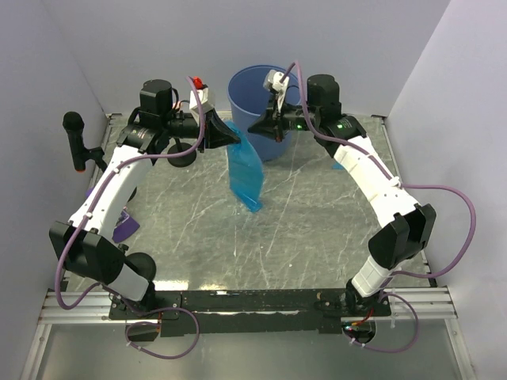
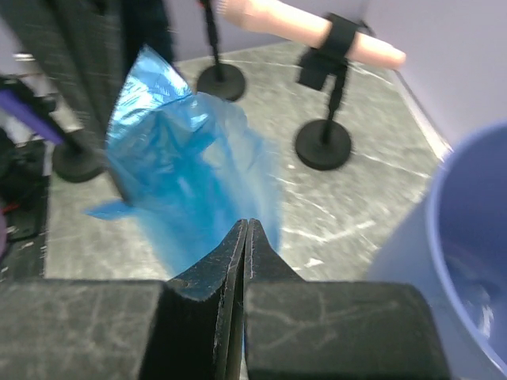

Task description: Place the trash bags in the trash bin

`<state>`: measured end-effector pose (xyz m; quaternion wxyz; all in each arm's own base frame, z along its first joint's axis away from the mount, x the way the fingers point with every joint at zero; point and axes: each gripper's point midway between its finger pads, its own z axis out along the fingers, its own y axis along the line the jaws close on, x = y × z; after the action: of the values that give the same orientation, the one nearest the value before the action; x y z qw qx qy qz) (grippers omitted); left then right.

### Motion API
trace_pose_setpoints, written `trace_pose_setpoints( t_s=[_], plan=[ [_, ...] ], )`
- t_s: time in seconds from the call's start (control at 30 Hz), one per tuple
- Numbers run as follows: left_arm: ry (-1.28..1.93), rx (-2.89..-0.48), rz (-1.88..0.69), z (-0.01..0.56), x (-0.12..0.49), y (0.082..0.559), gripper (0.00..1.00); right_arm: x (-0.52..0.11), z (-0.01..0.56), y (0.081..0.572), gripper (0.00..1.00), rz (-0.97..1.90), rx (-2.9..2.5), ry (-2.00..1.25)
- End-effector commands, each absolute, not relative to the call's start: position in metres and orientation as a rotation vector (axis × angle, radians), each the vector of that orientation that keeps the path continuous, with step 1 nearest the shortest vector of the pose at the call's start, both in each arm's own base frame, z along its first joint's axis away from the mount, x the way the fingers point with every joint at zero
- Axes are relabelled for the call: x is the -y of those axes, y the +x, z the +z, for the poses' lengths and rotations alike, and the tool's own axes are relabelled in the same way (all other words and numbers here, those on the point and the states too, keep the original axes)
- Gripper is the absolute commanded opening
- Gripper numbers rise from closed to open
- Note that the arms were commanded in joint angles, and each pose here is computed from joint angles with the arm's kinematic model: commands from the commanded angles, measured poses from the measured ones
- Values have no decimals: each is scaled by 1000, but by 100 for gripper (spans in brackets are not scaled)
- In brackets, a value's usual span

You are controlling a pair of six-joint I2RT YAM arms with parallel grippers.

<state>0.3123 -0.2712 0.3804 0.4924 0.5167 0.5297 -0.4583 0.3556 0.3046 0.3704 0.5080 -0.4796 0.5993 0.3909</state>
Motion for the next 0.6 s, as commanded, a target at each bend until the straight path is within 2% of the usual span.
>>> trace_pose_setpoints(
  t_s=[0.0, 0.13, 0.17, 0.2, 0.27, 0.4, 0.57],
  plan=[
    [1280, -1214, -1115, 400, 272, 305, 1, -293, 379, 373, 0, 851, -1454, -1086],
    [1273, -1222, -1112, 399, 271, 306, 1, -290, 386, 368, 1, 881, -1419, -1089],
    [1273, -1224, -1113, 398, 271, 307, 1, -292, 392, 356, 20, 941, -1362, -1139],
    [1271, -1226, -1113, 398, 271, 307, 1, -294, 398, 344, 31, 985, -1308, -1188],
    [1268, -1233, -1114, 396, 271, 308, 1, -297, 406, 329, 43, 1042, -1249, -1232],
    [1265, -1223, -1121, 398, 272, 310, 0, -302, 407, 316, 50, 1083, -1216, -1270],
    [1268, -1212, -1127, 399, 273, 309, 1, -309, 398, 318, 53, 1087, -1239, -1276]
  ],
)
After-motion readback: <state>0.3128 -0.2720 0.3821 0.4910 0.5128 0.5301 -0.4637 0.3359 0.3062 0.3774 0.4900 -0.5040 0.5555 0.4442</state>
